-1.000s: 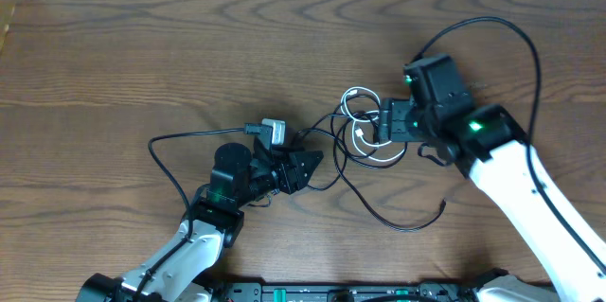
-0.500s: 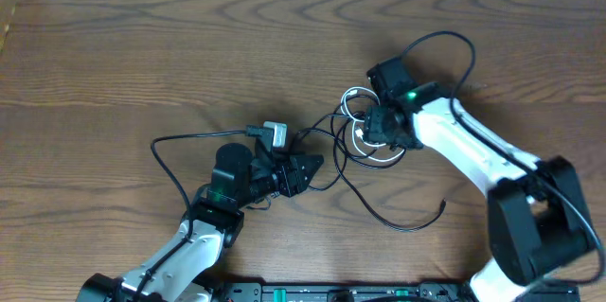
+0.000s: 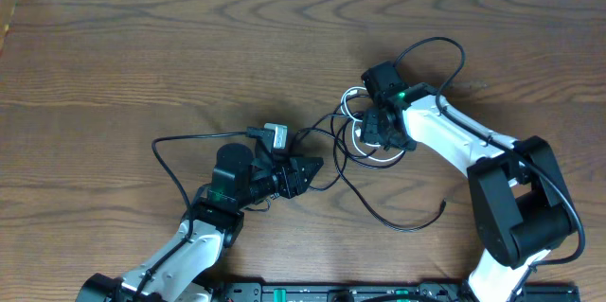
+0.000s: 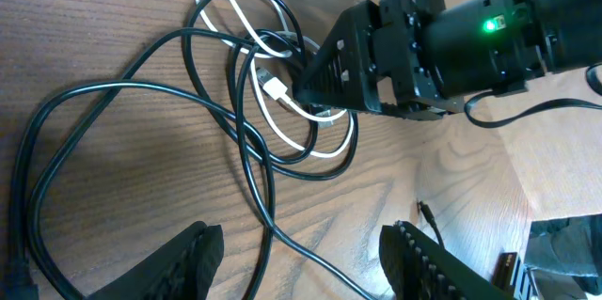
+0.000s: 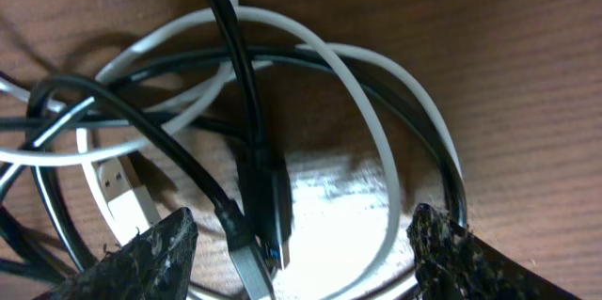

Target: Untangle cables

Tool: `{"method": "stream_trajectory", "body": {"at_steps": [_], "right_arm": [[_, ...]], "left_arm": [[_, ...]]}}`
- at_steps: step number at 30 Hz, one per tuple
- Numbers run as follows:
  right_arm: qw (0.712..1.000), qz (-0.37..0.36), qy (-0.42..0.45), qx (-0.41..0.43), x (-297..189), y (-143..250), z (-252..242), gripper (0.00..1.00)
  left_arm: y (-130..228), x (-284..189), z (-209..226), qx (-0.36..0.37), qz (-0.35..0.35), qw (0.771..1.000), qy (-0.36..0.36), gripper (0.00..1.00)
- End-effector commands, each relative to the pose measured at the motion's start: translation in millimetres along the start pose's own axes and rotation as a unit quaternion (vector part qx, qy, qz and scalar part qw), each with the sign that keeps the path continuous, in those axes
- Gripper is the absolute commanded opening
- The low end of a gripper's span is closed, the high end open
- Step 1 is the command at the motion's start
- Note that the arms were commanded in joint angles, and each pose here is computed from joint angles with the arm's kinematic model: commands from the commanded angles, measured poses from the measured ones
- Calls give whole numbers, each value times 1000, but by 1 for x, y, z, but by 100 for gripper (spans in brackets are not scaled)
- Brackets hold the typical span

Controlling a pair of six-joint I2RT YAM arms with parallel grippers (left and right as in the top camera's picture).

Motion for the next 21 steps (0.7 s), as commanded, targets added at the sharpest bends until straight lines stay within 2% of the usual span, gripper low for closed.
{"method": "stream_trajectory", "body": {"at_steps": [1, 5, 6, 7, 9, 10, 16, 21], "right_arm": [[1000, 5, 7, 7, 8, 1, -1, 66], [1000, 1, 5, 9, 9, 0, 1, 63], [1000, 1, 5, 10, 9, 0, 1, 56], [1000, 1, 5, 11, 9, 0, 1, 42], [1000, 0, 4, 12, 9, -1, 1, 5], [1000, 0, 3, 12, 9, -1, 2, 1], [995, -27, -91, -44, 2, -13, 28, 1], [985, -89, -122, -85, -32, -29, 36, 1]], "left_arm": [[-3, 0, -7, 19, 0, 1000, 11, 59], [-3, 0, -7, 19, 0, 1000, 11, 59], [-3, 0, -7, 18, 0, 1000, 11, 59], [-3, 0, -6, 18, 1, 1000, 10, 59], [-2, 0, -5, 16, 3, 1000, 8, 59], [-1, 0, -5, 14, 5, 1000, 7, 59], [4, 0, 1, 3, 16, 1000, -6, 59], [6, 0, 0, 2, 24, 1000, 0, 61]]}}
Point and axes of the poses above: each gripper's point midway between its finger pads, its own x axis out along the fingers, its own z axis along the line the jaws close on, y = z × x, the point moved 5 cm from there along -x, back along the fingers, and after that the axes turned 14 degrees about -x, right-handed, at the moved point
